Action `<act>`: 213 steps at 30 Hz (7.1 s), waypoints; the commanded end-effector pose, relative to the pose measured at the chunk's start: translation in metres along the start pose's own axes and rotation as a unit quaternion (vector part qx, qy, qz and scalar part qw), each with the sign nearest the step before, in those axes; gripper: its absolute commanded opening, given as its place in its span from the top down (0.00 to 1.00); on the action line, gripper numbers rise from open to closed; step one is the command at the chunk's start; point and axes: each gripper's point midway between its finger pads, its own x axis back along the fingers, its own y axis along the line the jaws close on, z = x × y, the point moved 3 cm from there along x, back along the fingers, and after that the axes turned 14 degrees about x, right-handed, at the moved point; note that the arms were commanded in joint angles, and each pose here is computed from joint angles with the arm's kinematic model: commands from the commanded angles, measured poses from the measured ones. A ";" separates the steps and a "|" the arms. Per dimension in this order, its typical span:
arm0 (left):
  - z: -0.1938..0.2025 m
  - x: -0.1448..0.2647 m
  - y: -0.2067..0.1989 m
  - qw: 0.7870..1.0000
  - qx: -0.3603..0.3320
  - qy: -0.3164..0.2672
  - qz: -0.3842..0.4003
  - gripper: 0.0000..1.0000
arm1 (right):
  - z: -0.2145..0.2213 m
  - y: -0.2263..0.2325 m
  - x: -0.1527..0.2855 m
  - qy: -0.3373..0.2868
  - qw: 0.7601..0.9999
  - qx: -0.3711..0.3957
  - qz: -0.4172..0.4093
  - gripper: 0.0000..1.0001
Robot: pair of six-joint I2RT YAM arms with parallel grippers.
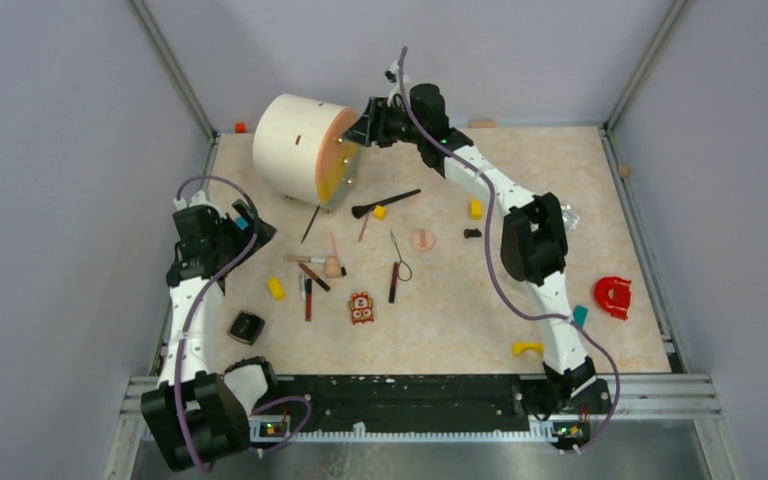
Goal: Organize the makeup
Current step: Open the drawer in the storage box.
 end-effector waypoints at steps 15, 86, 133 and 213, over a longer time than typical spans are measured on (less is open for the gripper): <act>-0.006 0.003 -0.008 1.000 -0.010 -0.014 0.026 0.01 | -0.005 0.010 -0.019 -0.033 0.997 -0.045 -0.055 0.50; -0.005 0.001 -0.007 1.000 -0.006 -0.007 0.028 0.01 | 0.020 0.003 0.040 -0.010 1.000 -0.007 -0.013 1.00; -0.005 0.001 -0.007 1.000 -0.006 -0.007 0.027 0.01 | 0.016 0.014 0.098 -0.012 0.999 0.036 0.032 1.00; -0.005 0.000 -0.006 1.000 -0.007 -0.007 0.026 0.01 | 0.006 0.021 0.125 -0.015 0.996 0.057 0.066 0.51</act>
